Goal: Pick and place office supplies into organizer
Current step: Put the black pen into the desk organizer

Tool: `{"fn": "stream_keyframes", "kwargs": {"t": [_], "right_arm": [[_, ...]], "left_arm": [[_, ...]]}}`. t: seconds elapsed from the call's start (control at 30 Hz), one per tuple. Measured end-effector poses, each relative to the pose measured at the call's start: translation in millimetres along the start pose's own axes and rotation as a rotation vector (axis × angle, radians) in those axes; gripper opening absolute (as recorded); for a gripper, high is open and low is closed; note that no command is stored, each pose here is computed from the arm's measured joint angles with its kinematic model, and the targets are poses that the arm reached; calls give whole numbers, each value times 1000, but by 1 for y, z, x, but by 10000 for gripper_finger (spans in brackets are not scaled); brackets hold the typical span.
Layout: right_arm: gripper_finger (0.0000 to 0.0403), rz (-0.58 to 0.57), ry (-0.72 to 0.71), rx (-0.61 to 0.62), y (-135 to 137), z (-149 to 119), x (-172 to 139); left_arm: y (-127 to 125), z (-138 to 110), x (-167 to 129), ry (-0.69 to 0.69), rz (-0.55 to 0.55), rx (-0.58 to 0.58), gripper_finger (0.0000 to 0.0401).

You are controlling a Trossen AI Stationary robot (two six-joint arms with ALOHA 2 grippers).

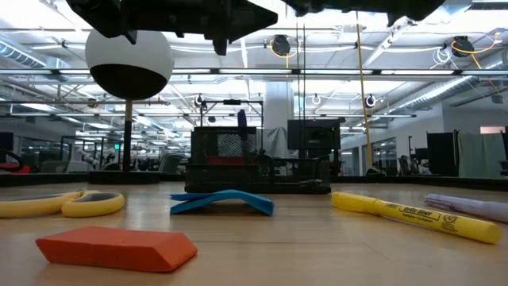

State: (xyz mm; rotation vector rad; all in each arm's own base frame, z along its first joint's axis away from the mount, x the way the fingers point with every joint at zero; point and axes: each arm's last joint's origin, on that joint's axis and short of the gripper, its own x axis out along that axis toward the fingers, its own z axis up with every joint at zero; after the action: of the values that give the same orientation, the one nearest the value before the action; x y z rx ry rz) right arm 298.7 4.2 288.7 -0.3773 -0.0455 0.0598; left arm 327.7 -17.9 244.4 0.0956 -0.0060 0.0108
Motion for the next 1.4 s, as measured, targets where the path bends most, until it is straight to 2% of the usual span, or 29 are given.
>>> {"fn": "stream_keyframes", "kwargs": {"t": [0.17,0.37,0.47,0.9,1.03,1.23,1.4], "right_arm": [[6,-40,139,5,-4,5,-19],[8,13,284,26,-1,-1,-31],[9,17,303,28,-1,-2,-32],[48,63,456,89,5,-16,-37],[66,89,492,66,8,-19,-39],[89,110,526,51,10,-23,-40],[108,205,637,-32,21,-36,-39]], "left_arm": [[0,-1,0,15,-1,5,19],[0,-4,-1,57,-2,38,36],[0,-4,-2,68,1,32,49],[0,16,-27,179,-6,46,144],[-5,14,-32,228,-29,62,166],[-13,8,-34,299,-47,159,193],[-17,7,-35,314,-44,205,209]]}}
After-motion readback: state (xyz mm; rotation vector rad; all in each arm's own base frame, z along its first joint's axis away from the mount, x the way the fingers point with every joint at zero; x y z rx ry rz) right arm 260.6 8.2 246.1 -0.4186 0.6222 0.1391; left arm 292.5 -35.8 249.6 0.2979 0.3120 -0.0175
